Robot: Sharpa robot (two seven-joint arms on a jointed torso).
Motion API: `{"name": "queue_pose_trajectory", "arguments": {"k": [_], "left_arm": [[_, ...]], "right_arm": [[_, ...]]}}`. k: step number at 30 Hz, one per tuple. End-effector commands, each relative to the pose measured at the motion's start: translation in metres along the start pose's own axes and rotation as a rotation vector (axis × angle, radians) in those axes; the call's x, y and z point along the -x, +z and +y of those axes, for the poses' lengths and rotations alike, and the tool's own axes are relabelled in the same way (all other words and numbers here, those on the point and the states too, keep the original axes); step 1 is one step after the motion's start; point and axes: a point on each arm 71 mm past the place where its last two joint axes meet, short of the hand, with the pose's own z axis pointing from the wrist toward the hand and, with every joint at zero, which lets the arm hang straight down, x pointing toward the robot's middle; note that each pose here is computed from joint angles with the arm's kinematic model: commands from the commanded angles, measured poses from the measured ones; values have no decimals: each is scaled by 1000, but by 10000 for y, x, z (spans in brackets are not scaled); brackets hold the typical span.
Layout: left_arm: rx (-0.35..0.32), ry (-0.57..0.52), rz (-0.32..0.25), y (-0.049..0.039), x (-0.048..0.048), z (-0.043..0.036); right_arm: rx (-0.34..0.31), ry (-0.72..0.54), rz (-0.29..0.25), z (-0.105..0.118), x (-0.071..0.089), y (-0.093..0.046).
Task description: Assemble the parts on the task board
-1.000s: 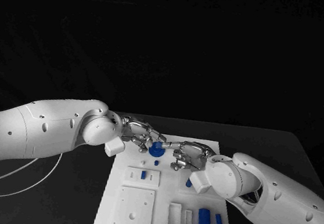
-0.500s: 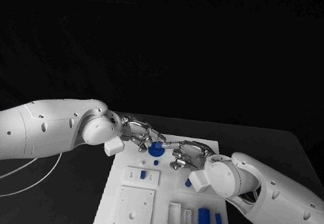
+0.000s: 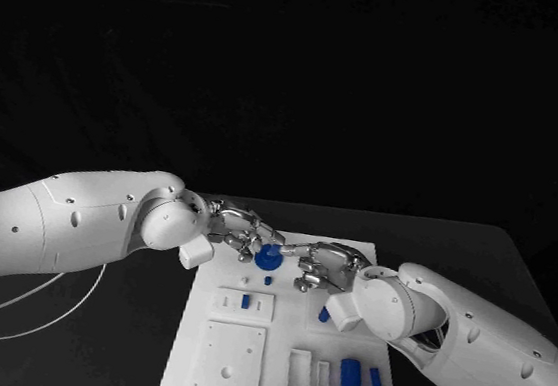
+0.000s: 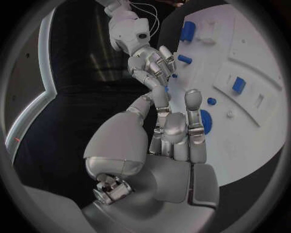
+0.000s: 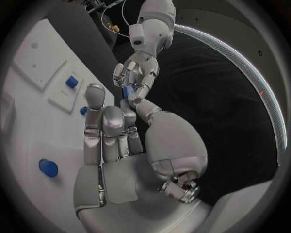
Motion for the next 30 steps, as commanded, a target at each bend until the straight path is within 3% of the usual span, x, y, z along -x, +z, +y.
{"name": "queue_pose_trajectory", "arguments": {"k": [1,30], "left_arm": [[-18,-28,27,34,-77,-20],[-68,-73,-64,11,31,-35]], "right_arm": [[46,-21,46,62,-79,0],[57,-35,47,67,-62,-11]]}}
